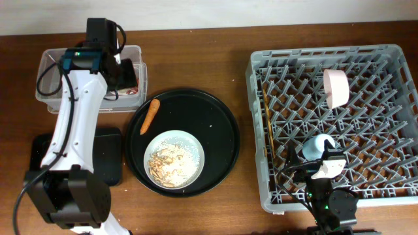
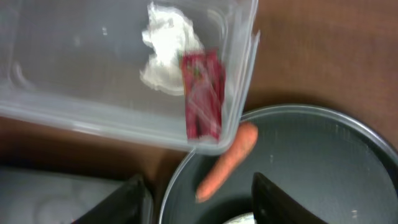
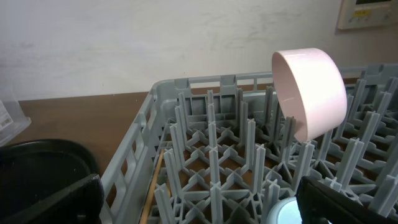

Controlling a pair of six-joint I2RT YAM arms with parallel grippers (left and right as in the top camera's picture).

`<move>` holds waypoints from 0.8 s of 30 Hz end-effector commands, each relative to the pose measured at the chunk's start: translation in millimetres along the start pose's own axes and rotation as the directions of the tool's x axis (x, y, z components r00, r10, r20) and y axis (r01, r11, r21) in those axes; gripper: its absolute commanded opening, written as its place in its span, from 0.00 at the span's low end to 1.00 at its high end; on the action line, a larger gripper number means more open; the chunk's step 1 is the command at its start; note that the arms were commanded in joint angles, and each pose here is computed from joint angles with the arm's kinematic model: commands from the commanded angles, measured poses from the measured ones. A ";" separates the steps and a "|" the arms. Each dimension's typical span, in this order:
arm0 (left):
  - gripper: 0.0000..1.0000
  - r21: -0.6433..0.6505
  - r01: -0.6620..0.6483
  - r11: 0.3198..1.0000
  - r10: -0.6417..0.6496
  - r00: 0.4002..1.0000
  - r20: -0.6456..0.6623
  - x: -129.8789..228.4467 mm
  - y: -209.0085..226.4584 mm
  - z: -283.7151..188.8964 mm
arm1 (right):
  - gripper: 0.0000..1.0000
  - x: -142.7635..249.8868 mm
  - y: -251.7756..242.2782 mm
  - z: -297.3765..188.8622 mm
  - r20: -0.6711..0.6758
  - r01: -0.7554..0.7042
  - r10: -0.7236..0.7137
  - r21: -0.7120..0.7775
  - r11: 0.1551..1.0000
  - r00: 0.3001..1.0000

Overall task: Sort waste into correct bins and load items into the dishwasher rack
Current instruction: 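Grasp the carrot with the left gripper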

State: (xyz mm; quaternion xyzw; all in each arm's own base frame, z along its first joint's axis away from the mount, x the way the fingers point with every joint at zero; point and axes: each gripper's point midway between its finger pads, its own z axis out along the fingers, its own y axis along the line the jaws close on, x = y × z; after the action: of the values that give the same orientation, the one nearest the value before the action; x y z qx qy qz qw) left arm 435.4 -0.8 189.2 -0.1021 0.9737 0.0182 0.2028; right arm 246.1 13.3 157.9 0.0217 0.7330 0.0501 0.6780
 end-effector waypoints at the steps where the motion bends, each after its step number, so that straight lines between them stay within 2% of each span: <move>1: 0.46 0.057 -0.010 0.998 0.016 0.994 -0.106 29.8 -11.5 1.2 | 0.98 2.5 -1.1 -0.1 -0.004 -0.006 0.006 0.003 1.000 1.000; 4: 0.46 0.046 -0.068 0.997 0.076 0.977 -0.199 67.9 -24.9 25.7 | 0.98 2.5 -1.1 -0.1 -0.004 -0.006 0.006 0.003 1.000 1.000; 8: 0.46 0.003 -0.151 0.988 0.148 0.962 -0.230 101.9 -35.5 58.2 | 0.98 2.5 -1.1 -0.1 -0.004 -0.006 0.006 0.004 1.000 1.000; 11: 0.46 -0.110 -0.208 0.972 0.186 0.964 -0.188 109.8 -26.1 80.3 | 0.98 2.5 -1.1 -0.1 -0.004 -0.007 0.007 0.003 1.000 1.000; 15: 0.47 -0.193 -0.194 0.962 0.176 0.978 -0.109 103.6 -11.2 100.2 | 0.98 2.5 -1.1 -0.1 -0.004 -0.006 0.006 0.003 1.000 1.000; 20: 0.47 -0.156 -0.151 0.976 0.147 0.989 -0.033 91.2 -14.9 111.8 | 0.98 2.5 -1.1 -0.1 -0.004 -0.007 0.007 0.004 1.000 1.000; 24: 0.47 0.022 -0.242 0.970 0.242 0.970 -0.034 101.8 -44.7 122.3 | 0.98 2.5 -1.1 -0.1 -0.004 -0.006 0.006 0.003 1.000 1.000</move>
State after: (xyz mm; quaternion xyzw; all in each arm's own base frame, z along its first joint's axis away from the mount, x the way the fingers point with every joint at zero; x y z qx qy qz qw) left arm 408.7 -34.8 47.0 -0.0321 0.9772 0.0815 0.1935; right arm 246.1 13.3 157.9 0.0216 0.7330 0.0500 0.6780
